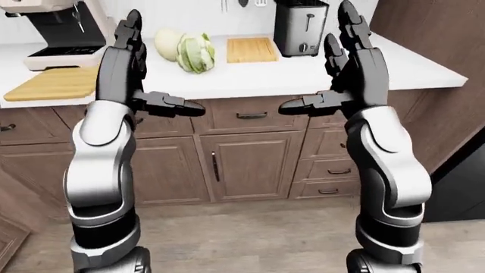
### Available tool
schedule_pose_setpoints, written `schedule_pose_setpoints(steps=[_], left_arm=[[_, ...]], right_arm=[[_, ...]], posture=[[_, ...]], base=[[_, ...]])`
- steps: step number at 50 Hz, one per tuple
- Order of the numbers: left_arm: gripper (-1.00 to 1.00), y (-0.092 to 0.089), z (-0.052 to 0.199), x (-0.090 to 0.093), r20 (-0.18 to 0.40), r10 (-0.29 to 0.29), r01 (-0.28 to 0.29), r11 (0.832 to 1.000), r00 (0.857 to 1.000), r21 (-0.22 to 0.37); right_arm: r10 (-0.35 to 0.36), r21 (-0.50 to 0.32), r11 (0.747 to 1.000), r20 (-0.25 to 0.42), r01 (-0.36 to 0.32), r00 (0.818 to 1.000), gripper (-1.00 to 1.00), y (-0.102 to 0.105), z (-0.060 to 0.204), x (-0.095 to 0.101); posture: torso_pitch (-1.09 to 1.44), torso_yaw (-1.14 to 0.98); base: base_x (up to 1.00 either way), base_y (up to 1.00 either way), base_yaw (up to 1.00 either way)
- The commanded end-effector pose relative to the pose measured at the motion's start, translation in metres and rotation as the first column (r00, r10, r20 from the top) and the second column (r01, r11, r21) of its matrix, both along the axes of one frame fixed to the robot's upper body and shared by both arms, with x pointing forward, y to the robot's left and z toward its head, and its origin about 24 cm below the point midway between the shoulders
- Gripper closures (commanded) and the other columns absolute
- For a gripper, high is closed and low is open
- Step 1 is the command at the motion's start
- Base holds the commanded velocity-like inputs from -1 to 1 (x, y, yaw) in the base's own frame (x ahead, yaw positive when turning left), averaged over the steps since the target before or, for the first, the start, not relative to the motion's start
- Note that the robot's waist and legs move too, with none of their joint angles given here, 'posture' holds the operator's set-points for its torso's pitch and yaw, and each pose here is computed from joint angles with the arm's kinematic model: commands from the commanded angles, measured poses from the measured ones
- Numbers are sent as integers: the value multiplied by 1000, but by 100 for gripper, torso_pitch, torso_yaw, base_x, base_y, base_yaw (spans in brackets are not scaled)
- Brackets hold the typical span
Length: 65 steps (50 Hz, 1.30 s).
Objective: Place the cantaloupe and the cauliflower on separate cutting boards.
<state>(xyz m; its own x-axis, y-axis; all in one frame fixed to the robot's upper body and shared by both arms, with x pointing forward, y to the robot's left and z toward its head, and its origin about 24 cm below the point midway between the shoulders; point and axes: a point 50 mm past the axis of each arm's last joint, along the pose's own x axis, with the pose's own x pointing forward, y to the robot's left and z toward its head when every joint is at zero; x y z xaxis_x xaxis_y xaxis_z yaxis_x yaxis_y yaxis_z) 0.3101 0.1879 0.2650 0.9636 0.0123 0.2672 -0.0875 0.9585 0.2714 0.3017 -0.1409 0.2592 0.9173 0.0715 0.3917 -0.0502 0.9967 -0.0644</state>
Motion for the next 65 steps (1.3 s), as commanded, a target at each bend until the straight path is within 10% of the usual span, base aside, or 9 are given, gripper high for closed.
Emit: schedule_pose_setpoints(steps=[1, 65], left_arm=[[-100, 6, 21, -9, 106, 28, -29, 1000, 994, 5], [-100, 7, 22, -11, 111, 49, -54, 998, 993, 38]], right_arm=[[34, -6, 999, 93, -34, 995, -100, 7, 18, -7], [75, -28, 997, 142, -72, 987, -100, 17, 24, -16]], posture=[[0, 0], [0, 0]], base=[[19, 31, 0], [19, 18, 0]])
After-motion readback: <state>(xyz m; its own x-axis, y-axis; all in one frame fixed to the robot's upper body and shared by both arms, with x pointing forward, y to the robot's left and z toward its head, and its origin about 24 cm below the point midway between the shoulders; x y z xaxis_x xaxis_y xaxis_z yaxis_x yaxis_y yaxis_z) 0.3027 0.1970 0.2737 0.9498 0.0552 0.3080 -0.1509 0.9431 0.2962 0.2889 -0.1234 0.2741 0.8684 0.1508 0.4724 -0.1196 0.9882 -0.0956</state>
